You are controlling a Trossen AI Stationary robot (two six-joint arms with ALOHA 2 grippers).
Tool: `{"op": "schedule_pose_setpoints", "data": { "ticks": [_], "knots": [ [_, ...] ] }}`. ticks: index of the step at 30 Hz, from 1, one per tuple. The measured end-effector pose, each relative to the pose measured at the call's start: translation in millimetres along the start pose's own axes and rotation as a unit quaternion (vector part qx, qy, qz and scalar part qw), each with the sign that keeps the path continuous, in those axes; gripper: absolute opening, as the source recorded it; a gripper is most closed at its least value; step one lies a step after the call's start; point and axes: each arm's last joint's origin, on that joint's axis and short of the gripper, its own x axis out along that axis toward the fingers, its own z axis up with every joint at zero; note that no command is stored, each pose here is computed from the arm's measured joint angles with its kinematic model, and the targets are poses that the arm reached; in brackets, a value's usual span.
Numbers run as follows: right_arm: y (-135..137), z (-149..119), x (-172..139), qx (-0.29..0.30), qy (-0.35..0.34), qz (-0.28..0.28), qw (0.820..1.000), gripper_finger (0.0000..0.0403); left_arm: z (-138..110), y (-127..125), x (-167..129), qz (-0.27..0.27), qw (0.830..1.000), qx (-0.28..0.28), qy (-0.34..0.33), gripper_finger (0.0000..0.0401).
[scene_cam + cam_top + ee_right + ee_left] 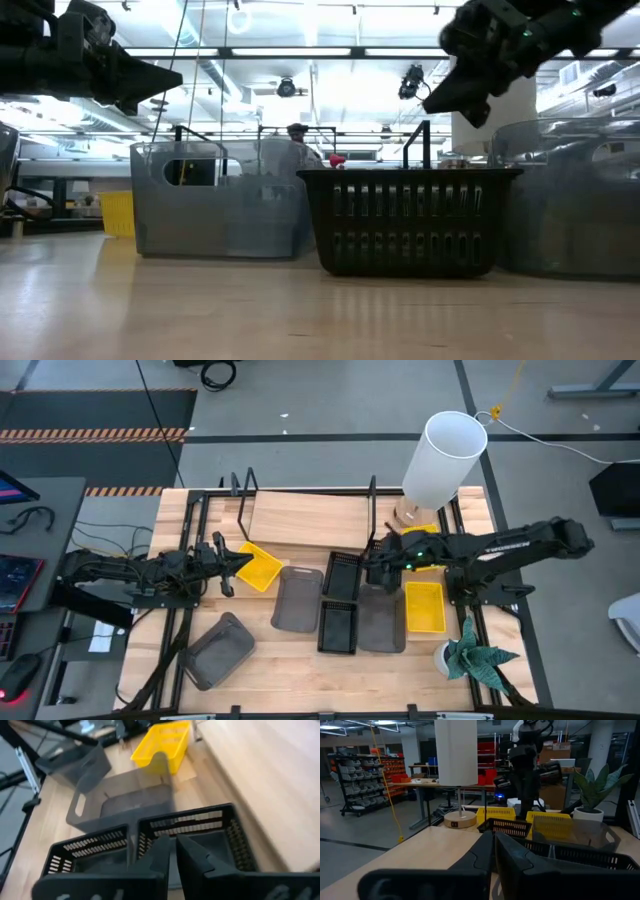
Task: Stack baskets on shelf by color
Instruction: Stack the black bin on the top of the black bin
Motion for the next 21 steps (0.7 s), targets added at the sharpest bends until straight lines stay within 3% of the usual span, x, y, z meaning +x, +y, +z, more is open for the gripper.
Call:
{"op": "schedule_pose_setpoints", "data": {
  "ticks": [8,21],
  "knots": [
    [35.0,13.3,35.1,-0.032,0.052,-0.005,0.998,0.0065,0.0,0.0,0.0,0.000,1.000,0.000,0.000,0.0036],
    [95.0,17.0,87.6,-0.070,0.146,0.007,0.987,0.0066,0.0,0.0,0.0,0.000,1.000,0.000,0.000,0.0029]
  ]
}}
